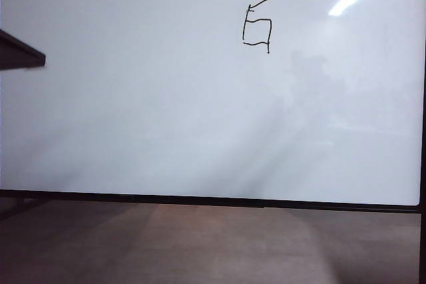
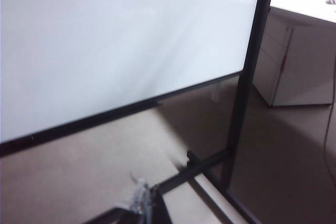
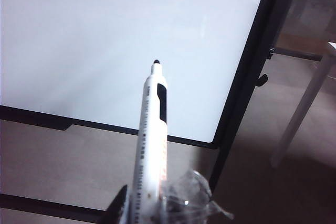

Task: Reach to the right to find the marker pen, pick it up, and write the number 6 on the whiteboard.

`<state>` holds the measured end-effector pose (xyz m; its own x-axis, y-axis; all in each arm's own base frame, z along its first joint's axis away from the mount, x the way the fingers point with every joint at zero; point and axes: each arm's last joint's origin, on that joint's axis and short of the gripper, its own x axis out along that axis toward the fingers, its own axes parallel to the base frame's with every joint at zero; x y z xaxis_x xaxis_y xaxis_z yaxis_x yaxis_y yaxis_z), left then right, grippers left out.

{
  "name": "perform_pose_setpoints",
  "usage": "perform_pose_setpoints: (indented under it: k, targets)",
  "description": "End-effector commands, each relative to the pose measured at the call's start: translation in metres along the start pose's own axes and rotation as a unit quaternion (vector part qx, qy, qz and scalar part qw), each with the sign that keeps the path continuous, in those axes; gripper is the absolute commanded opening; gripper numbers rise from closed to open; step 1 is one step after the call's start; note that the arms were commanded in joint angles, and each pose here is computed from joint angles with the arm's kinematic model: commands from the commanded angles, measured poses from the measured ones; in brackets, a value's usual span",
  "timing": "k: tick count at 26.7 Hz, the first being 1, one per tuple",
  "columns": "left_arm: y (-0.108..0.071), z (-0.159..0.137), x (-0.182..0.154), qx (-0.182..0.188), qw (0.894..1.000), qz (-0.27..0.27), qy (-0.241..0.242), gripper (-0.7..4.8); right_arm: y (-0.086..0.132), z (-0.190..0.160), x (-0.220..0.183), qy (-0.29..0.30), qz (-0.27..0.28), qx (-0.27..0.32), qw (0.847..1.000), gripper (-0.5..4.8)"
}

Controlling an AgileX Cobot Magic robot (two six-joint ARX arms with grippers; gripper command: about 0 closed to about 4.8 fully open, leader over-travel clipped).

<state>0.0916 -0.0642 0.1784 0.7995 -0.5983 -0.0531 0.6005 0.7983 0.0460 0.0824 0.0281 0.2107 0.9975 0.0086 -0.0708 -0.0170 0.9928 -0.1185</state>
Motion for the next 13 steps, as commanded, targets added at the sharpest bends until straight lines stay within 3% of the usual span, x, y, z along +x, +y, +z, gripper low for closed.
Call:
perform_pose_setpoints:
  k: [1, 6, 13]
  targets:
    - [0.004, 0.003, -0.006, 0.002, 0.999, 0.038, -0.039, -0.06, 0.0, 0.003, 0.0, -0.008, 0.0, 0.006, 1.0, 0.22]
    - [0.028, 0.007, -0.018, 0.008, 0.984, 0.162, -0.074, -0.07, 0.0, 0.003, 0.0, -0.007, -0.001, 0.006, 1.0, 0.22]
    - [0.045, -0.002, -0.029, 0.015, 0.962, 0.261, -0.081, -0.07, 0.0, 0.003, 0.0, -0.008, -0.001, 0.006, 1.0, 0.21]
